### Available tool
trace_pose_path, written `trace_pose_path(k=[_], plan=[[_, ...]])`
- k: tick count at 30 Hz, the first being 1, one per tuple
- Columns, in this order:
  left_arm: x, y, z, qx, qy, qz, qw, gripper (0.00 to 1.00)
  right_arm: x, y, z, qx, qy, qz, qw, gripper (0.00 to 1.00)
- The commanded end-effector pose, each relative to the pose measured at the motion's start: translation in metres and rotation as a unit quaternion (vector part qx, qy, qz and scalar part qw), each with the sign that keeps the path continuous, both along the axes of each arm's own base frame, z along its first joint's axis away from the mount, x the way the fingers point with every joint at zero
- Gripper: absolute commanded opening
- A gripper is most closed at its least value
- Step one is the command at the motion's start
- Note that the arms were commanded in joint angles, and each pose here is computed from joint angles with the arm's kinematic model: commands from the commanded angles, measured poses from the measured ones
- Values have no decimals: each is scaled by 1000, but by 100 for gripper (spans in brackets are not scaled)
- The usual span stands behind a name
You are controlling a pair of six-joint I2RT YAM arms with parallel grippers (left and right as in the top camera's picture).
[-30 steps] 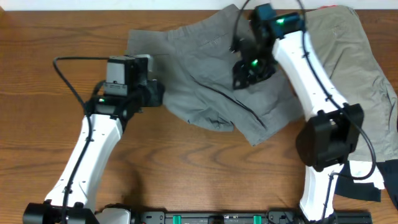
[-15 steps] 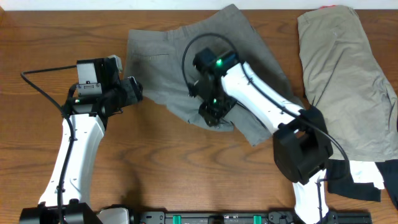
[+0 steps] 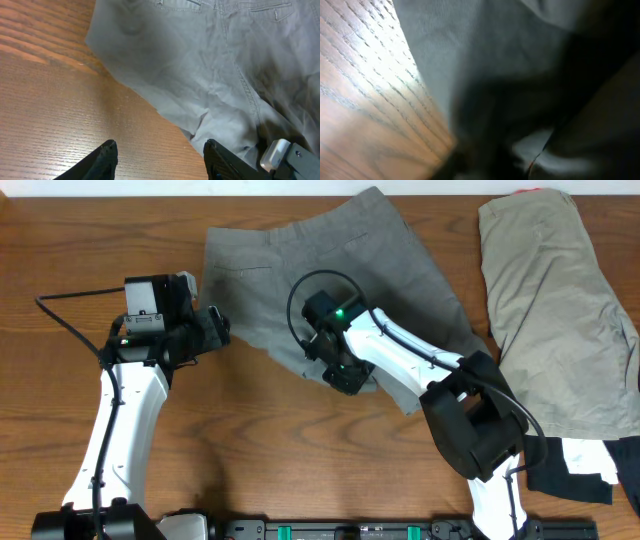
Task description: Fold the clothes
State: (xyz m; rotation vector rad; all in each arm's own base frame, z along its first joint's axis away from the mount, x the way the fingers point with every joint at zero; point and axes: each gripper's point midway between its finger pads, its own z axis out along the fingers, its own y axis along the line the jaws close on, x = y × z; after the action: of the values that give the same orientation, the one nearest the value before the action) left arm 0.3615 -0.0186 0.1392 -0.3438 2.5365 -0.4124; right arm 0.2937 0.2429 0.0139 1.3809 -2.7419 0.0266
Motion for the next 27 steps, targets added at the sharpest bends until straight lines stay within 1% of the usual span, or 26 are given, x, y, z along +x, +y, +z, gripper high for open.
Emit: trace_pose_path(k=[1,4,8,12,14,16,18,21,24,27], plan=[[2,5,1,9,5,8,1000,58,-4,4,1,-8,-4,-8,1000,1],[-3,8,-3,16,19,13,1000,57,-12,18,13,22,20,-8,1000,1],[-6,8,-5,16,27,14,999,57,-13,63,56,131,60,-11,990,1],[-7,8,-6,16,29,14,999,57,-6,114,129,285,72,24,955,1],[-8,8,-6,16,29,14,999,57,5,128,165,342,57,32,937,1],[-8,8,-6,16,31,14,999,57,23,132,199,382,36,12,923,1],[-9,8,-7,16,33,13,999,58,45,127,218,401,17,-32,916,1],[-10,7,-8,16,36,13,999,57,76,112,228,416,-1,-95,904,1],[-13,7,-9,15,42,13,999,58,100,94,219,416,-5,-137,899,1],[-17,7,-11,15,51,12,999,57,109,82,208,411,-6,-153,899,1]])
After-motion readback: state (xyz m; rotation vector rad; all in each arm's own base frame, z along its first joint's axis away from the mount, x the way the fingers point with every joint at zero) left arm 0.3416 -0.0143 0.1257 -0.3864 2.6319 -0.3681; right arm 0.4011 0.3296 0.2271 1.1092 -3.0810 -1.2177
